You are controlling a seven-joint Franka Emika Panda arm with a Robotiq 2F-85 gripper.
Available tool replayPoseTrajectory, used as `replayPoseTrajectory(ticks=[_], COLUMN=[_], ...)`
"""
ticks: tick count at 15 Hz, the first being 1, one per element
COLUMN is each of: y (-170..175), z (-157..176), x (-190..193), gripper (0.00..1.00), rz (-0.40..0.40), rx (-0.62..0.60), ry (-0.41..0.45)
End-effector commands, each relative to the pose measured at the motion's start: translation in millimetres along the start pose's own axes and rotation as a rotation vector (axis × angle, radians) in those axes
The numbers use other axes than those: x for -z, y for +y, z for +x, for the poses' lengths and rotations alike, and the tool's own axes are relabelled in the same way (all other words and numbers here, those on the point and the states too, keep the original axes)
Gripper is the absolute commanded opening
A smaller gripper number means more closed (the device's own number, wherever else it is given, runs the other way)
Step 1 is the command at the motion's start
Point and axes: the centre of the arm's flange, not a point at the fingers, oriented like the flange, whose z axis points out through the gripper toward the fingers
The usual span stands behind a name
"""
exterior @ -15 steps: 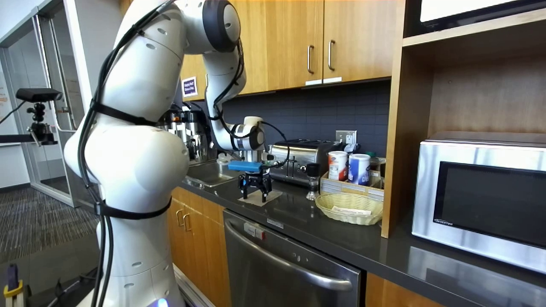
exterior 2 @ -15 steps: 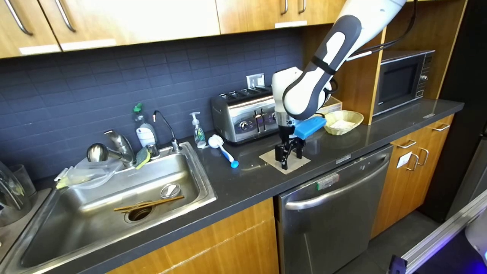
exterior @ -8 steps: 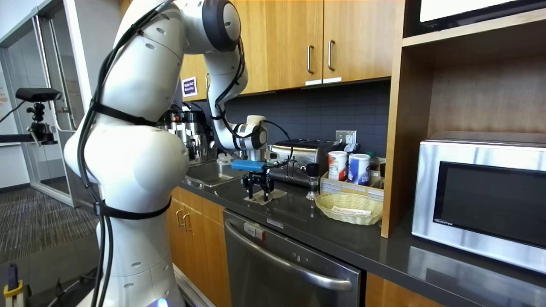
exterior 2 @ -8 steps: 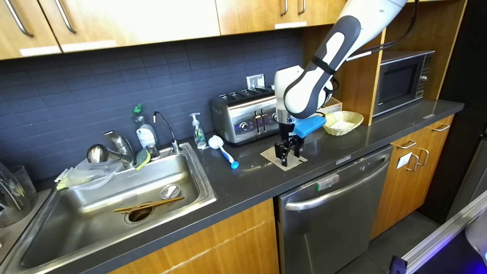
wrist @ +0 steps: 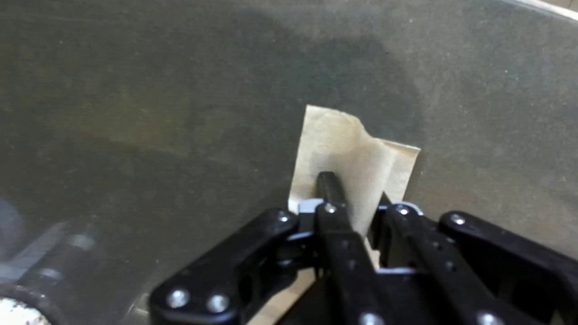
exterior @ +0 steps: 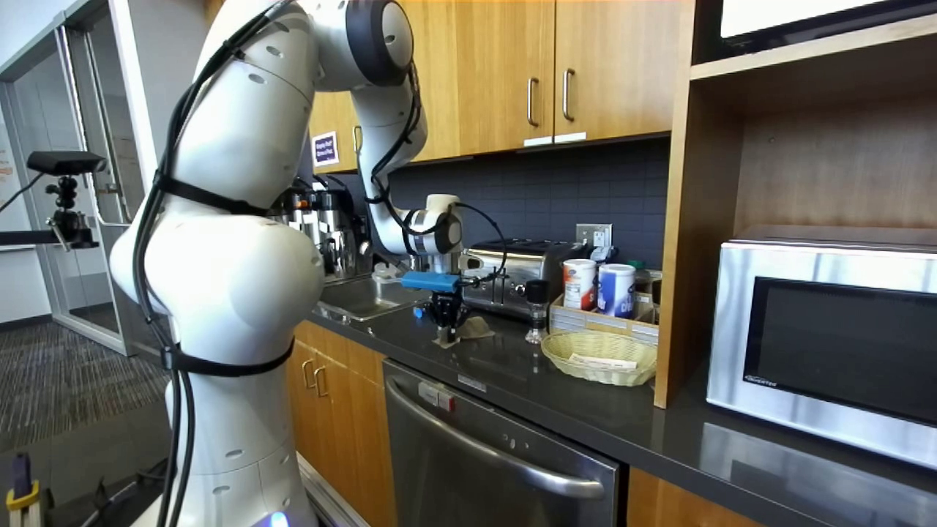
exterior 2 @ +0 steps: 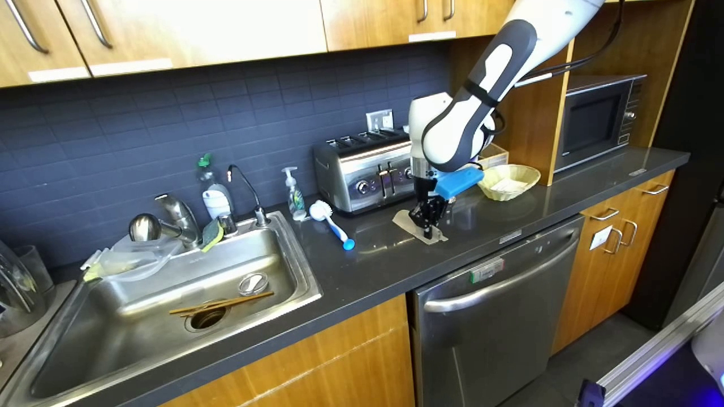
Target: Use the paper to clean the counter
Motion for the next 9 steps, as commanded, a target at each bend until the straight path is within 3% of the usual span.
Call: replayPoseTrajectory(ticks=[1,9], y=[-7,-49], z=[-8,-41], x=[-11,-1], gripper=[0.00,0.01], rz=[0.002,-0.031], rx=[0.018,0.093], ry=[-0.009,-0.058])
